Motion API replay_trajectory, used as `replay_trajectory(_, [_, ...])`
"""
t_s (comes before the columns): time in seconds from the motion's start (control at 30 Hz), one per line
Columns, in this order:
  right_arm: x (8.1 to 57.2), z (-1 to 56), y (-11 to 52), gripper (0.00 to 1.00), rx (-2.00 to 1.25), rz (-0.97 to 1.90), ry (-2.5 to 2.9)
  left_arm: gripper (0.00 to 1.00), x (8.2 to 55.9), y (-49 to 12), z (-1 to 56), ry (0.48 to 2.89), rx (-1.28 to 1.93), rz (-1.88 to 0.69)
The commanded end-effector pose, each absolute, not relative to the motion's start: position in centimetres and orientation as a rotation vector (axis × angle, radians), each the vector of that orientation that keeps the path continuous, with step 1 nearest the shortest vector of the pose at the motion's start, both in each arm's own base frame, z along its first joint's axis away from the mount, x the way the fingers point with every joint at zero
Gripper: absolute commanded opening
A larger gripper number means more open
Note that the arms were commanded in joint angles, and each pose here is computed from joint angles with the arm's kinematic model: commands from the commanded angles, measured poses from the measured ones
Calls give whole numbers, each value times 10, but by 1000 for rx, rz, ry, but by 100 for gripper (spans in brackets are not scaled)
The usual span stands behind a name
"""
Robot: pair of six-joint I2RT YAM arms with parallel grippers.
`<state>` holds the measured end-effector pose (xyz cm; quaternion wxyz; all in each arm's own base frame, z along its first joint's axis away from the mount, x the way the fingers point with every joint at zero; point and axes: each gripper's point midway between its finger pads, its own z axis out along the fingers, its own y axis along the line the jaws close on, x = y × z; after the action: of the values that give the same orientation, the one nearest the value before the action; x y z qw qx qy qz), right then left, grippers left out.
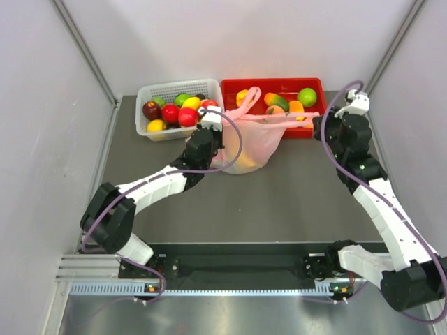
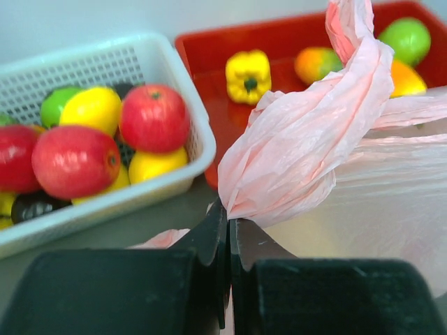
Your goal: Untie the knot of the plastic bag and take out the fruit
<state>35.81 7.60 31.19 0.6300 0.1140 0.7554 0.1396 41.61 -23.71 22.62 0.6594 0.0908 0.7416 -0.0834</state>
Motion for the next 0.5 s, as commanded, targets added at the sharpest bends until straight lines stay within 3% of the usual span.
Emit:
replay_trajectory(0.0, [373, 375, 54, 0, 284, 268, 1576, 0, 443, -206, 325, 1339, -23, -204])
replay_trajectory(0.1, [374, 367, 58, 0, 259, 285, 1601, 0, 430, -203, 321, 1280, -30, -276])
replay_trajectory(0.3, [334, 308, 68, 0, 221, 362, 1684, 0, 363, -200, 240, 1358, -23, -527])
replay_trajectory(0.33, [322, 308, 70, 0, 211, 393, 1671, 1, 345, -197, 208, 1417, -26, -577])
replay_trajectory(0.47, [290, 254, 70, 0, 207, 414, 1762, 16, 295, -191, 184, 1426, -31, -717])
